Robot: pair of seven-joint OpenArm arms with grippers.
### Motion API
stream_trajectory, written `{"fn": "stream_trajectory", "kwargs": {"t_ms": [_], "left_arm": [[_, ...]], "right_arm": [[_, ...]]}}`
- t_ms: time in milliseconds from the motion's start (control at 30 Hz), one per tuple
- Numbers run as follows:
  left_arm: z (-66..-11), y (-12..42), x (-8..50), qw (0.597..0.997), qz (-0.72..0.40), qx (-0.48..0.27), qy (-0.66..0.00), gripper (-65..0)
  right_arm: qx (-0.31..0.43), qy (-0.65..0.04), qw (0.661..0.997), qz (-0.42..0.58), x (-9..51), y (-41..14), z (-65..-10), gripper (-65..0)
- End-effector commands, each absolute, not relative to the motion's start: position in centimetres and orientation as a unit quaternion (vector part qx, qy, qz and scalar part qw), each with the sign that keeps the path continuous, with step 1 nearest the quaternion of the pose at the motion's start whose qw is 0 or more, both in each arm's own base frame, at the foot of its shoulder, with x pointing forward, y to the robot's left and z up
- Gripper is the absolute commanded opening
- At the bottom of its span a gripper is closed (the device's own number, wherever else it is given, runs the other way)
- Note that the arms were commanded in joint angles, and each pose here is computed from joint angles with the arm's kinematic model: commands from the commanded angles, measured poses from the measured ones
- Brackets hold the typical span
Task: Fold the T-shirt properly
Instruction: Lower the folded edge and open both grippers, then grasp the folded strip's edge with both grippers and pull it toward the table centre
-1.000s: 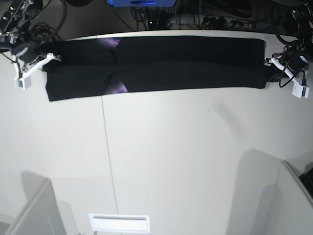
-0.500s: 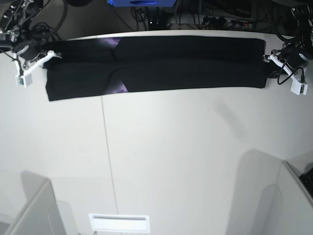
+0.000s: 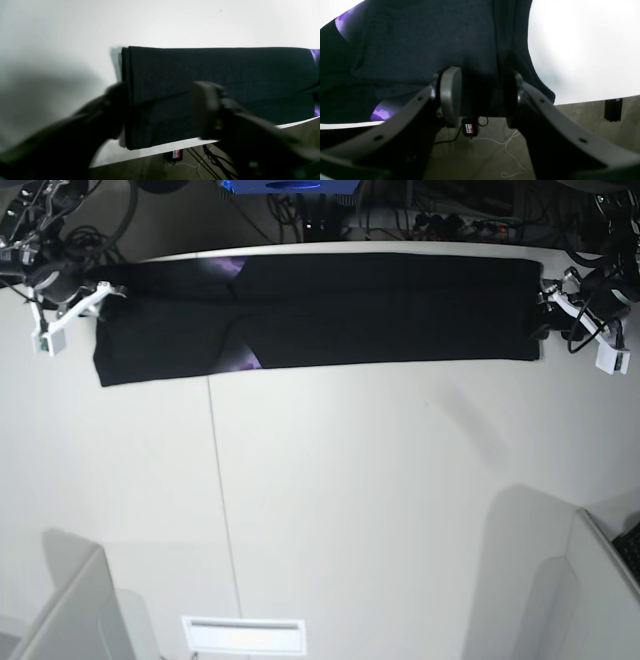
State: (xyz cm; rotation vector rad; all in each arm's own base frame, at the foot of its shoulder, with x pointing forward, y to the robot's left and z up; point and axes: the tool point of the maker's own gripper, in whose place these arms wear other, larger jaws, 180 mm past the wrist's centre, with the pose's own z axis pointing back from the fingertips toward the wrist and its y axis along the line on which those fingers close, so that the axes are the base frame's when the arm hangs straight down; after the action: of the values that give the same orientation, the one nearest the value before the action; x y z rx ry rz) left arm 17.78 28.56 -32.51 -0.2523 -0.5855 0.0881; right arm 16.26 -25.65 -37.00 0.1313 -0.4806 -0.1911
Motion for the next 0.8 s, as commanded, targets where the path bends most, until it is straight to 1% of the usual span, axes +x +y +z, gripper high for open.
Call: {"fn": "stream_trajectory", "kwargs": {"t_ms": [0,33,67,100,167,200,233,267,333,367,467,533,633,767], "left_arm": [[-31.5,28.8,18.3,0.944,0.036,-0.121,-0.304,-14.3],[-31.4,28.7,18.4,0.944,0.035,-0.123,-0.305,-11.8],[-31.4,28.7,18.4,0.944,0.035,-0.122,-0.306,-11.4],[-31.4,28.6,18.4,0.943,0.035,-0.124,-0.306,-12.3],[-31.7,28.3,18.2,0.943,0.039,-0.129,-0.305,-17.6],[-31.9,28.0,18.1,0.942,0.044,-0.133,-0.304,-22.1],[-32.1,27.9,18.0,0.941,0.050,-0.136,-0.305,-28.3],[-32.4,27.7,17.9,0.940,0.057,-0.141,-0.304,-35.7],[-32.8,27.3,17.7,0.939,0.068,-0.148,-0.304,-57.3],[-33.0,27.0,17.6,0.938,0.071,-0.152,-0.303,-65.0],[-33.4,26.6,17.4,0.937,0.079,-0.156,-0.302,-65.0],[-34.2,26.7,17.0,0.943,0.075,-0.138,-0.292,-65.0],[-36.1,26.5,16.6,0.958,0.054,-0.094,-0.267,-65.0],[-38.0,25.7,16.3,0.966,0.042,-0.058,-0.247,-65.0]], "right_arm": [[0.058,-0.254,0.961,-0.091,16.8,-26.2,-36.2,-41.1],[0.057,-0.255,0.961,-0.091,16.8,-26.2,-36.2,-42.0],[0.057,-0.255,0.961,-0.091,16.8,-26.2,-36.2,-43.2],[0.058,-0.256,0.961,-0.089,16.9,-26.2,-36.2,-44.6],[0.059,-0.264,0.959,-0.088,17.3,-26.1,-36.0,-51.0],[0.060,-0.272,0.957,-0.086,17.6,-26.0,-35.9,-56.1],[0.060,-0.280,0.954,-0.086,17.8,-26.0,-35.7,-62.6],[0.060,-0.284,0.953,-0.086,18.0,-26.0,-35.7,-65.0],[0.062,-0.290,0.951,-0.088,18.2,-26.0,-35.6,-65.0],[0.066,-0.292,0.950,-0.091,18.4,-25.8,-35.7,-65.0],[0.075,-0.287,0.950,-0.100,18.6,-25.6,-36.3,-65.0],[0.083,-0.283,0.950,-0.101,19.0,-25.3,-36.8,-65.0],[0.106,-0.267,0.954,-0.082,19.4,-23.5,-38.1,-65.0],[0.124,-0.256,0.954,-0.093,20.1,-22.9,-39.5,-65.0]]}}
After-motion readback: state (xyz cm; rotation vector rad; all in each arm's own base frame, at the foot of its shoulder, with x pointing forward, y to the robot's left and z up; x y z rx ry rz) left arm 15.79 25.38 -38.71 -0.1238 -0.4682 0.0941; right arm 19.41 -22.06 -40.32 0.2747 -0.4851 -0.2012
